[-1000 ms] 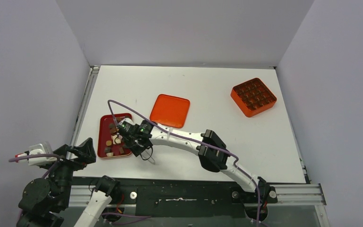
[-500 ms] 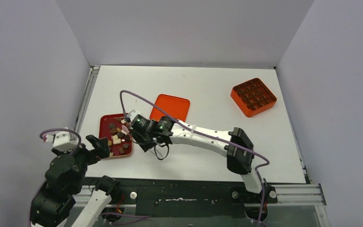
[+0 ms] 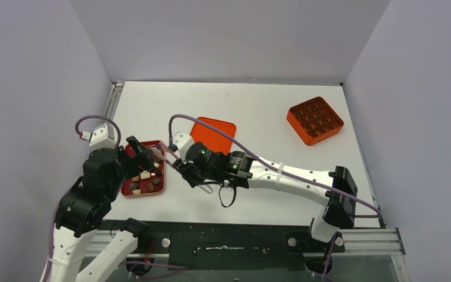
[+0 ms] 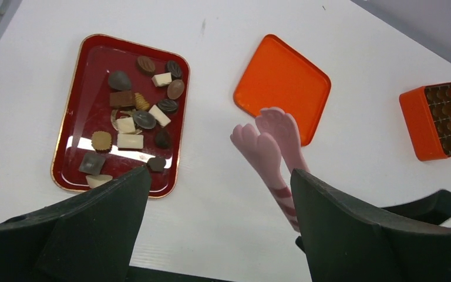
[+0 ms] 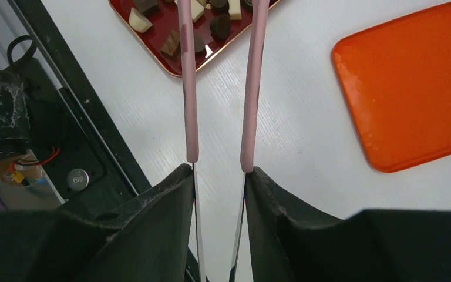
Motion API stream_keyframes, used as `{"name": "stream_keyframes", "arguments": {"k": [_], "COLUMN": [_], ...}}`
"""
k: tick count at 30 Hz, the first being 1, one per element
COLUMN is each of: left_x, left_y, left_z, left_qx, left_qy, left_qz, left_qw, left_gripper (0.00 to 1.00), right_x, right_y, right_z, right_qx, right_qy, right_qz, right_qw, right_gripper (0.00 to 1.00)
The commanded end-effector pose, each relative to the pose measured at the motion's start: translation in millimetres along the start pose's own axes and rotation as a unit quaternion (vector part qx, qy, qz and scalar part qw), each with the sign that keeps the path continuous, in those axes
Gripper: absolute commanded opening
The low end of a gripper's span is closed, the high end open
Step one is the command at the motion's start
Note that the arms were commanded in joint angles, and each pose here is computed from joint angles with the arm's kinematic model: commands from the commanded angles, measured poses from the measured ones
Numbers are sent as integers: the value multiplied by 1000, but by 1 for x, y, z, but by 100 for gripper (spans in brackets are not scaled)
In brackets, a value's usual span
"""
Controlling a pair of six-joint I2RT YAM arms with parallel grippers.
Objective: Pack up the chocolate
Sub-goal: Pick up the fake chocolate from the plate.
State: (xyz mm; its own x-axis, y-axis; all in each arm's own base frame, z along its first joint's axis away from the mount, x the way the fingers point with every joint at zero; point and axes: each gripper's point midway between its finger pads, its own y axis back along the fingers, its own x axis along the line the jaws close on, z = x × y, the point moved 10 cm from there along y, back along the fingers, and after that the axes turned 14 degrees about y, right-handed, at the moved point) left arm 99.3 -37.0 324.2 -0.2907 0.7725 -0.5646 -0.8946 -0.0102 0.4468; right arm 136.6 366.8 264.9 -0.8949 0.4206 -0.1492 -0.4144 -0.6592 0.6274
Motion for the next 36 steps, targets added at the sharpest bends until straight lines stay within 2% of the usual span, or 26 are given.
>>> {"name": "stream_keyframes", "arguments": {"k": [1,7,11,15,20,29,36], "left_x": [-24,-12,-1,6,8,17,37], "left_y": [-19,-53,-53,-44,-6,78,103], "left_z": [6,-17,-23,-23,-1,43,51], "left_qx": [2,39,48,38,-6,-120,-198], "left_qy": [26,0,-18,-17,-29,-22,-23], "left_qz": [-26,47,65,62,35,-33,-37], "left_qw": [999,998,997,997,999,992,979], "left_gripper": [88,87,87,86,89,91,91], "right_x": [-7,-11,-14,-14,-13,1,21], "right_y": [32,52,59,52,41,-1,-40], "right_z": [33,38,40,38,37,50,49], "right_qx": [-105,-133,-141,-123,-72,-23,13], "right_qy": [12,17,11,6,-5,-29,-25], "right_qz": [-19,-34,-49,-56,-65,-38,-10], "right_qw": [994,990,989,991,995,999,1000], "right_gripper": [35,35,36,36,36,36,36]}}
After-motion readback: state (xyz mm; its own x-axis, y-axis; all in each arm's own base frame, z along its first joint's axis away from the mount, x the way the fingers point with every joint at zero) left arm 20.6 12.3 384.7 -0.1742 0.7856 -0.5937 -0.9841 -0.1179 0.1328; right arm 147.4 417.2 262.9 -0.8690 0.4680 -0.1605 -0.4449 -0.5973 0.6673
